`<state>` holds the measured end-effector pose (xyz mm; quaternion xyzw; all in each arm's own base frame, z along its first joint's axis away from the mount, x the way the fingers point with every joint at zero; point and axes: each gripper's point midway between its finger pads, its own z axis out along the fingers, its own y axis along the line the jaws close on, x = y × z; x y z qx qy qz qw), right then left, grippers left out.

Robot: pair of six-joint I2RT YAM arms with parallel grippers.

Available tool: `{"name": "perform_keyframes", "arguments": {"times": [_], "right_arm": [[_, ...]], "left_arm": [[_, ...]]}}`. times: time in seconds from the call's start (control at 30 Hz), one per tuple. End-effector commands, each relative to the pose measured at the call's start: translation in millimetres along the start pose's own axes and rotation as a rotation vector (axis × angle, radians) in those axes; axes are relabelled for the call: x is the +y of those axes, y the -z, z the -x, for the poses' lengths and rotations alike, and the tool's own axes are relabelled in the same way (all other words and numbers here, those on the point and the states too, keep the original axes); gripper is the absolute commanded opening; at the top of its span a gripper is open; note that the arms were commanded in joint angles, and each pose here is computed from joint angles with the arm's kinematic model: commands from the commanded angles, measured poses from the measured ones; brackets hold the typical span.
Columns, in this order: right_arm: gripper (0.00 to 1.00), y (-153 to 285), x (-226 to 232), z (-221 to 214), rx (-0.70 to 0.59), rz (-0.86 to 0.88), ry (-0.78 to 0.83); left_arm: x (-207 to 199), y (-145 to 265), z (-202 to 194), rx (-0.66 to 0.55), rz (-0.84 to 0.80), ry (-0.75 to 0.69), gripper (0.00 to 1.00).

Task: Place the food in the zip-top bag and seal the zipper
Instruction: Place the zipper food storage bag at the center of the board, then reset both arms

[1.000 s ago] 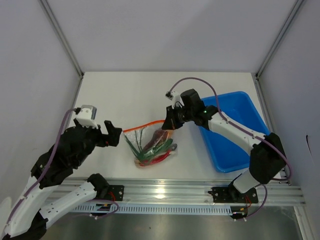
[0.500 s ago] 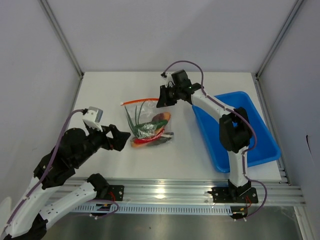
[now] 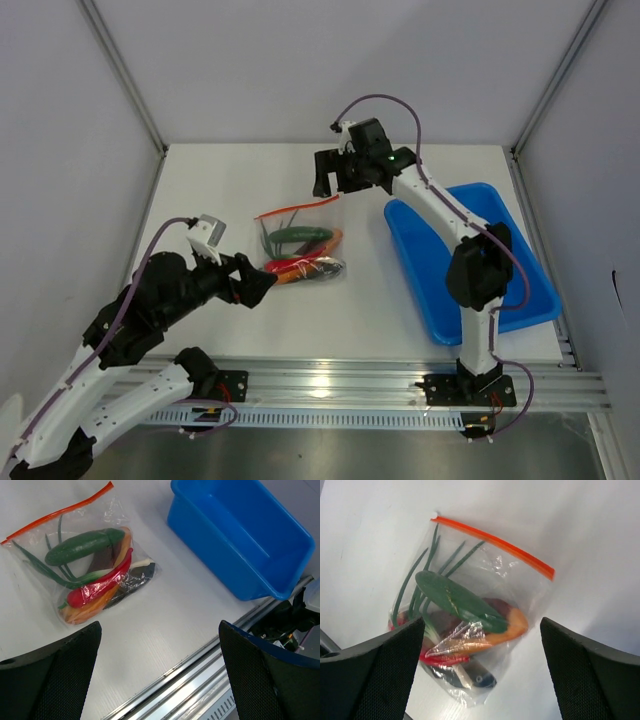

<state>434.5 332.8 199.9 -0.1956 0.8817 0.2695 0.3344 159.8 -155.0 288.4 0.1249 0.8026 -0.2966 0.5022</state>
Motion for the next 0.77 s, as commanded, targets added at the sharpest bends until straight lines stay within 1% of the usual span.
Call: {"name": "perform_keyframes", "arguments": {"times": [0.0, 0.03, 0.07, 0.1, 0.17, 0.2, 0.23, 0.27, 0.3, 0.37, 0.4, 0.47, 0.5, 0.53, 0.57, 0.6, 0.67, 0.7, 0.73], "right_arm": [[1.00, 87, 0, 28, -0.141, -0.155, 0.031], [0.99, 98, 0, 24, -0.150, -0.185, 0.021], [0.99, 125, 3, 25, -0.193, -0.204, 0.013], [0.99, 129, -15, 1, -0.151, -0.295, -0.038], [0.99, 145, -25, -20, -0.130, -0.361, -0.079], [1.00, 159, -32, -45, -0.101, -0.399, -0.092], [0.99, 165, -31, -57, -0.098, -0.408, -0.113], [0.99, 185, -24, -63, -0.136, -0.399, -0.115], [0.99, 184, -27, -89, -0.096, -0.412, -0.134], [0.99, 197, -21, -108, -0.103, -0.397, -0.146], [1.00, 212, -19, -121, -0.133, -0.385, -0.181], [0.99, 223, -11, -136, -0.145, -0.350, -0.204], [0.99, 236, -8, -144, -0.177, -0.328, -0.235], [1.00, 242, -7, -152, -0.174, -0.324, -0.246], [0.99, 246, -4, -158, -0.178, -0.309, -0.251], [0.99, 258, 0, -160, -0.209, -0.284, -0.260], [0.99, 260, 4, -173, -0.214, -0.256, -0.279], [0.99, 262, 9, -177, -0.223, -0.226, -0.269], [0.99, 266, 17, -178, -0.260, -0.166, -0.258]], "left_arm": [[-12, -9, 0, 0.003, -0.059, 0.028, 1.00], [-13, -10, -1, 0.005, -0.065, 0.034, 0.99], [-15, -13, -3, 0.011, -0.076, 0.037, 0.99], [-16, -14, -3, 0.011, -0.084, 0.041, 0.99], [-17, -17, -7, 0.023, -0.091, 0.052, 1.00], [-19, -18, -7, 0.026, -0.100, 0.056, 0.99], [-20, -20, -9, 0.032, -0.105, 0.064, 0.99], [-22, -21, -9, 0.030, -0.115, 0.069, 1.00], [-23, -22, -10, 0.034, -0.118, 0.080, 1.00], [-25, -23, -12, 0.040, -0.131, 0.093, 1.00], [-28, -23, -13, 0.044, -0.143, 0.106, 1.00], [-28, -24, -16, 0.050, -0.149, 0.123, 1.00], [-30, -24, -18, 0.048, -0.158, 0.139, 1.00], [-29, -24, -21, 0.052, -0.160, 0.149, 0.99], [-31, -22, -20, 0.046, -0.170, 0.169, 1.00], [-32, -23, -23, 0.048, -0.180, 0.178, 1.00], [-32, -24, -32, 0.060, -0.190, 0.201, 0.99], [-36, -21, -32, 0.052, -0.211, 0.225, 0.99], [-44, -19, -30, 0.042, -0.262, 0.231, 0.99]]}}
